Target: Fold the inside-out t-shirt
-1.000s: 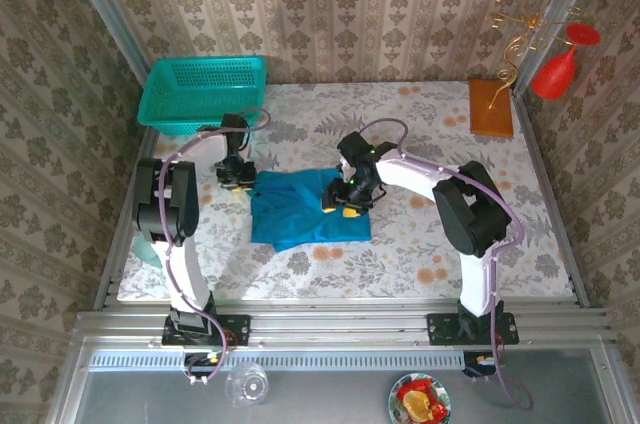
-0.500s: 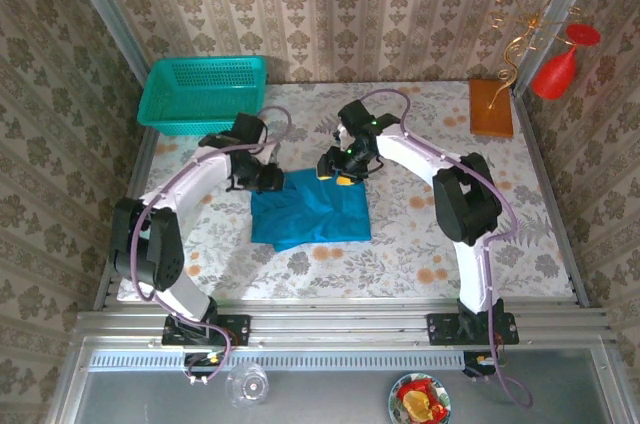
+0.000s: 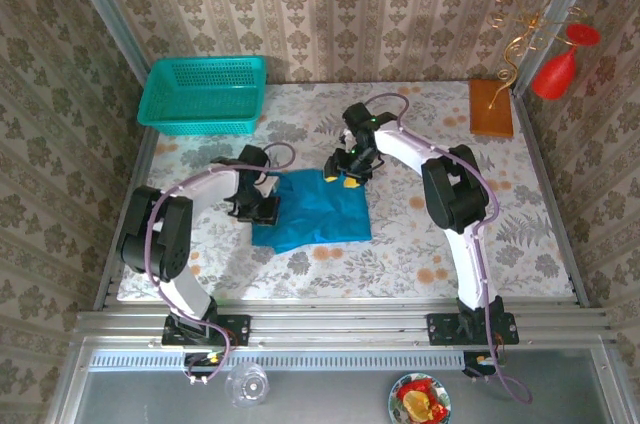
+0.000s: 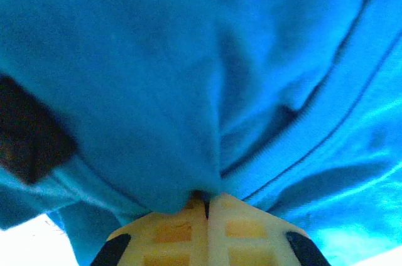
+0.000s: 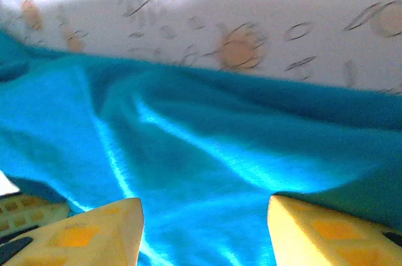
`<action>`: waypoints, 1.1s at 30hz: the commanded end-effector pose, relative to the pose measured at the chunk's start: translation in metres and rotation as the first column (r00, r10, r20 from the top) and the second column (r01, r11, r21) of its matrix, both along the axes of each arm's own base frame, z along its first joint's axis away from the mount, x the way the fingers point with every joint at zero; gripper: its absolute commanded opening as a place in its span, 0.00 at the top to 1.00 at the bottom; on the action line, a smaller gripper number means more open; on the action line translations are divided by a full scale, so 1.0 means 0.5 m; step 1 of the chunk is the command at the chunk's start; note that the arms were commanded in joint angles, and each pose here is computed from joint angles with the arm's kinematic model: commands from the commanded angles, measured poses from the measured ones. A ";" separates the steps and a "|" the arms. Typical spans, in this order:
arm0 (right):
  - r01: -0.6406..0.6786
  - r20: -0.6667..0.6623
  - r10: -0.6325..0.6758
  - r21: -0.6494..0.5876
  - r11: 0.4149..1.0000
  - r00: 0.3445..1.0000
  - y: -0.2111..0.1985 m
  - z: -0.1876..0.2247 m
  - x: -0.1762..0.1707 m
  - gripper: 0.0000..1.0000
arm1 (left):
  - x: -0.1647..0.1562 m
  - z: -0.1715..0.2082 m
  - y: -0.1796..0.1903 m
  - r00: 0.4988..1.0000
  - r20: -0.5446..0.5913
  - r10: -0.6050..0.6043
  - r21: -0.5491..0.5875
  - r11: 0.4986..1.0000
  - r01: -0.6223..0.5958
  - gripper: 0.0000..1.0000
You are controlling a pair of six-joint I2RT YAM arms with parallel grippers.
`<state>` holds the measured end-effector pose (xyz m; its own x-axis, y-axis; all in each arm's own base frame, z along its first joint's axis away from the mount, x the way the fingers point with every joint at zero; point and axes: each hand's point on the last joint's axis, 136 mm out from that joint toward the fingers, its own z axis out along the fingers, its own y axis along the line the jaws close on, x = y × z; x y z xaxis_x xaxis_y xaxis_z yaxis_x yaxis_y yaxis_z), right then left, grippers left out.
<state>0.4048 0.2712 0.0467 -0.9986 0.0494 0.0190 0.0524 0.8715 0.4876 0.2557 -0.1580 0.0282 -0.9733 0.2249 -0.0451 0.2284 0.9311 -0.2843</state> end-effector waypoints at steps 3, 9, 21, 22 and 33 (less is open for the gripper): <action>0.027 -0.058 -0.032 -0.083 0.996 0.998 -0.055 -0.066 0.002 0.45 | -0.042 -0.009 0.061 0.993 0.006 0.117 0.071 0.991 -0.117 1.00; 0.029 -0.069 -0.035 -0.087 0.996 0.997 -0.065 -0.066 -0.006 0.46 | -0.038 -0.009 0.087 0.982 0.022 0.189 0.107 0.976 -0.190 1.00; -0.112 0.029 0.109 0.134 0.985 0.994 0.035 0.047 0.009 0.47 | -0.036 0.128 -0.039 0.983 0.144 0.110 -0.094 0.991 -0.097 0.83; -0.122 0.020 0.120 0.140 0.983 0.993 0.041 0.040 0.009 0.47 | -0.044 0.120 -0.052 0.985 0.136 0.103 -0.103 0.991 -0.089 0.84; -0.051 -0.109 0.051 0.003 0.999 0.993 -0.031 -0.070 0.002 0.49 | -0.067 0.004 -0.058 0.987 0.029 0.157 -0.076 0.985 -0.154 0.91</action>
<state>0.4227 0.2837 0.0314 -0.9981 -0.0335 0.0510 0.0018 0.8193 0.5734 0.2128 -0.1902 0.0313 -0.9912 0.1074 -0.0770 0.1278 0.9272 -0.3521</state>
